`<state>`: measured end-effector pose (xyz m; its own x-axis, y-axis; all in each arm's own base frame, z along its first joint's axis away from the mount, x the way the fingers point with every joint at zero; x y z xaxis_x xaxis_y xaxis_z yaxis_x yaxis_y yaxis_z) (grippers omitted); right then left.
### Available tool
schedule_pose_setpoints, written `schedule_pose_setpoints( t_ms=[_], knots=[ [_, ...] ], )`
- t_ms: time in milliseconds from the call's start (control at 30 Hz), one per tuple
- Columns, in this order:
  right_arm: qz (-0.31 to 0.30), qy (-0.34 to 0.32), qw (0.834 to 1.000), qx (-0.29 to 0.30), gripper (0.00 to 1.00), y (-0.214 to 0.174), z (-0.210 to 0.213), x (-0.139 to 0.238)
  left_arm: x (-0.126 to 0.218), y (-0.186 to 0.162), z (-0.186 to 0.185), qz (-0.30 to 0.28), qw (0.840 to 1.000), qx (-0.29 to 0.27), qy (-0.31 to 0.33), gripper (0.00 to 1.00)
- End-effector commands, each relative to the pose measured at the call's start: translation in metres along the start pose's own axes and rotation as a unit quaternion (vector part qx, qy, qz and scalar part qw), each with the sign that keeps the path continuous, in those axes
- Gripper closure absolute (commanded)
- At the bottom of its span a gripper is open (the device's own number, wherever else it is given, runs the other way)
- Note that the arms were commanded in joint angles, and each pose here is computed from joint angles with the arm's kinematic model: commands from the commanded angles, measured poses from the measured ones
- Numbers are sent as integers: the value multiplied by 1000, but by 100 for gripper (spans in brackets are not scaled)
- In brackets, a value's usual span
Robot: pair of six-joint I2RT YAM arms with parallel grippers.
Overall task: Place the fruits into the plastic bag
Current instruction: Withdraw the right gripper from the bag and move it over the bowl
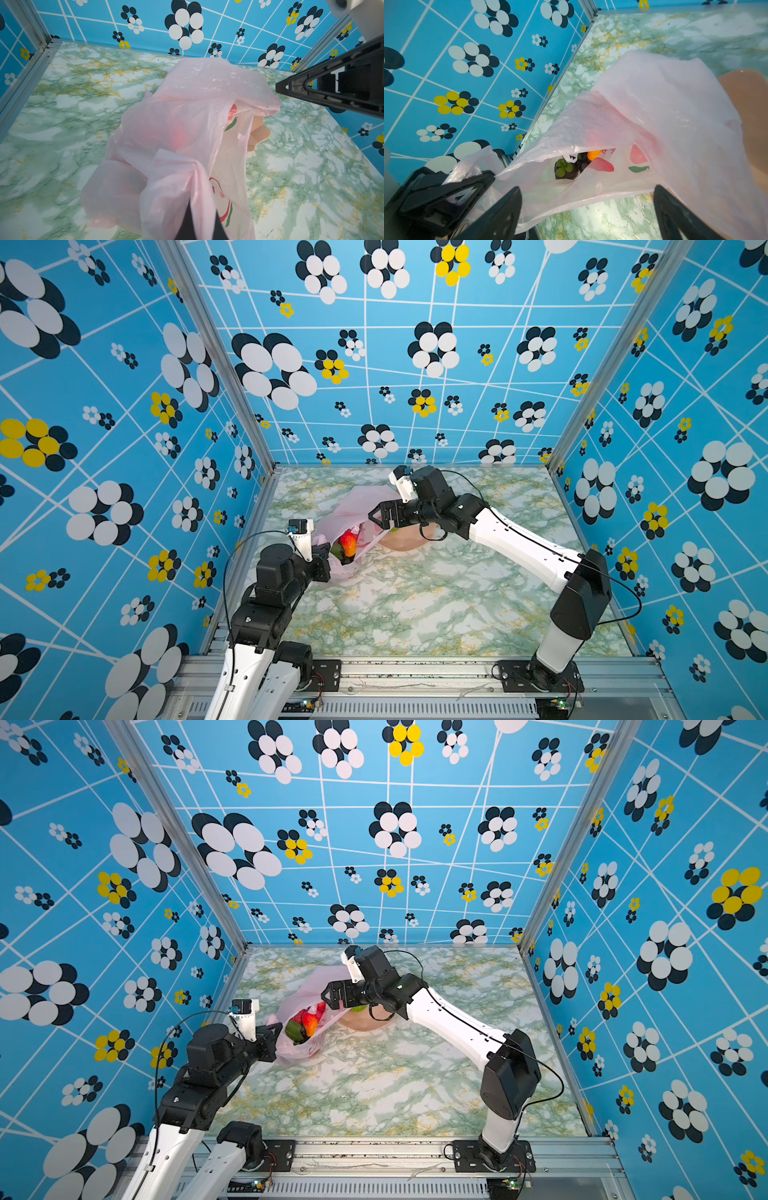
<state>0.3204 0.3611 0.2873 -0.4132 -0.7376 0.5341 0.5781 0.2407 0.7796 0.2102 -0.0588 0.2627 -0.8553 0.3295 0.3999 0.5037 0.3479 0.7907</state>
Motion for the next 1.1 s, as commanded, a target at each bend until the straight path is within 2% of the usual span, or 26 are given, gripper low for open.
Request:
schedule_pose_setpoints(
  t_ms=[0,333,567,767,1067],
  knots=[
    [-36,-18,999,25,0,9,-6,17,0,-2,4,0,1000,-5,11,100],
    [-81,-81,993,17,1,8,-35,38,0,-2,4,1,1000,-5,10,100],
    [-122,-88,983,-104,1,-2,-67,41,2,-1,3,-3,1000,-6,9,100],
    [-80,-67,983,-152,0,-12,-85,27,2,-1,3,-4,1000,-6,8,100],
    [-28,-53,988,-141,1,-18,-97,5,2,-1,3,-4,1000,-5,7,100]
  ],
)
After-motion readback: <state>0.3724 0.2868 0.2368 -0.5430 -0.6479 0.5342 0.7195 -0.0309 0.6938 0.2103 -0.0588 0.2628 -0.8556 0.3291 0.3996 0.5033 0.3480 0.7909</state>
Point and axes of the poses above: each gripper's point midway between its finger pads, its own x axis back along the fingers, its own z axis along the line the jaws close on, y = z × x, the point moved 4 cm from there along x, back along the fingers, and after that the axes turned 12 degrees about x, right-handed, at the moved point
